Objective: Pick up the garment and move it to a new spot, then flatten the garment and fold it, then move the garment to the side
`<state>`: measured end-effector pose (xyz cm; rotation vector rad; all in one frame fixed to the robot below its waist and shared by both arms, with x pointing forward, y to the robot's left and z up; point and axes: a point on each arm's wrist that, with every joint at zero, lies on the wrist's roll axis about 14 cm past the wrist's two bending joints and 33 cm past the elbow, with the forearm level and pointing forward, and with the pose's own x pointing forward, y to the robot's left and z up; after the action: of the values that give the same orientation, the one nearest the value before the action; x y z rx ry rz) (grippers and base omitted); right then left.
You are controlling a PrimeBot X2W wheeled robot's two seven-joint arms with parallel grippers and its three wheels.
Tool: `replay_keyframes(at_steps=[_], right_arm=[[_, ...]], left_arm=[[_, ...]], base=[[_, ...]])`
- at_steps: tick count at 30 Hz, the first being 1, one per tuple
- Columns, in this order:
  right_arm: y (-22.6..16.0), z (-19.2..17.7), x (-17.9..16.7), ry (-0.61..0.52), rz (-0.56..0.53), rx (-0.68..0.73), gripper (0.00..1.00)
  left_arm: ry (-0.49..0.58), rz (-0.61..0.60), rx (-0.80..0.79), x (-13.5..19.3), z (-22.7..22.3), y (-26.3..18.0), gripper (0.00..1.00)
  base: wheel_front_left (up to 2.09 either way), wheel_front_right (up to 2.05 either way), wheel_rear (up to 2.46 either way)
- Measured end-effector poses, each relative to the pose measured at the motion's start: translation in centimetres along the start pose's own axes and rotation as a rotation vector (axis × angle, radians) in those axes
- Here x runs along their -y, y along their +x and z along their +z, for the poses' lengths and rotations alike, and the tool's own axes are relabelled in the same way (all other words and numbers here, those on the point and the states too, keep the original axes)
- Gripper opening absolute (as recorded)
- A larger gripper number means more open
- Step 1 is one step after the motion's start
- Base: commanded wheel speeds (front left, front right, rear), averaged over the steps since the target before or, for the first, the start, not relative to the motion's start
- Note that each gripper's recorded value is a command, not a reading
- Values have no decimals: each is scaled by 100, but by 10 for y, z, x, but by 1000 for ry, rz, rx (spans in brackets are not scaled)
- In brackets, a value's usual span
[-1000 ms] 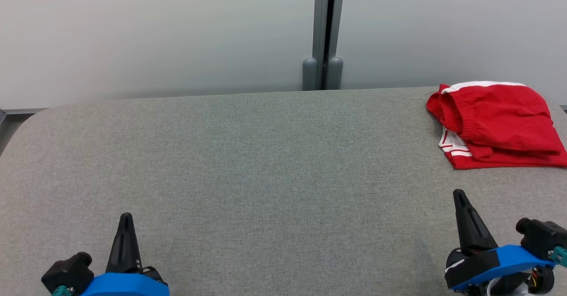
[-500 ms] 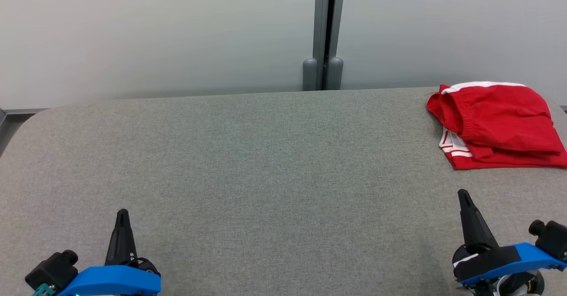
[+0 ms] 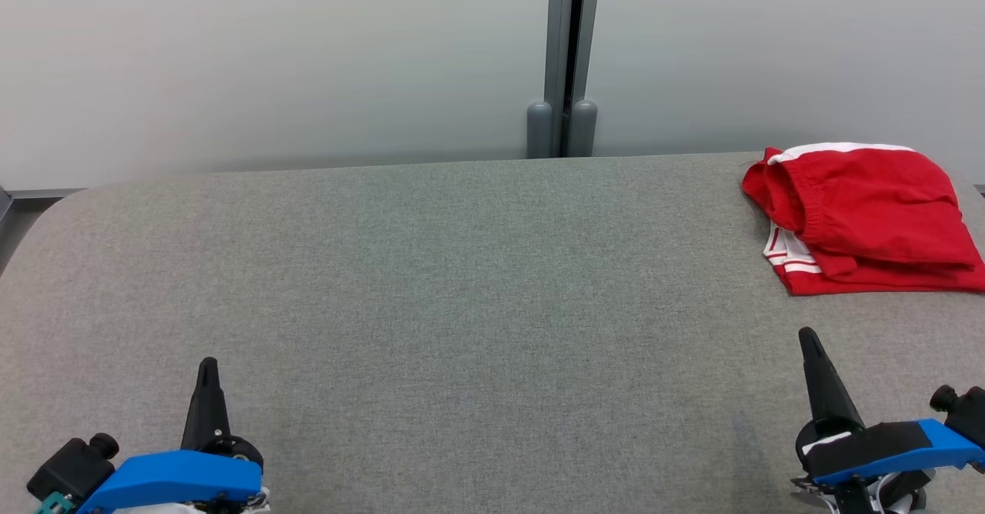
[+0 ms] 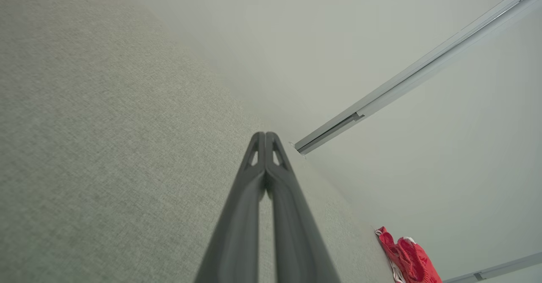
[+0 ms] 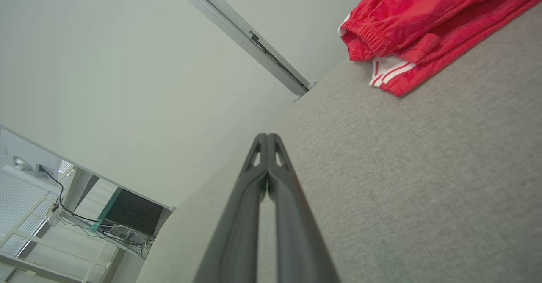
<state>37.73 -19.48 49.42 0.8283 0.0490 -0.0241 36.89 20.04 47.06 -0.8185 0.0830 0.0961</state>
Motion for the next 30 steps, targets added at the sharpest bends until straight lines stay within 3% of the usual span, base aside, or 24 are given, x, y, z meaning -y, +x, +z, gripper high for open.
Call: replay_keyframes(at_steps=[30], right_arm=[[5, 4, -1, 350, 7, 5, 0]], left_arm=[[-354, -30, -10, 10, 8, 8, 0]], base=[[0, 0, 0]])
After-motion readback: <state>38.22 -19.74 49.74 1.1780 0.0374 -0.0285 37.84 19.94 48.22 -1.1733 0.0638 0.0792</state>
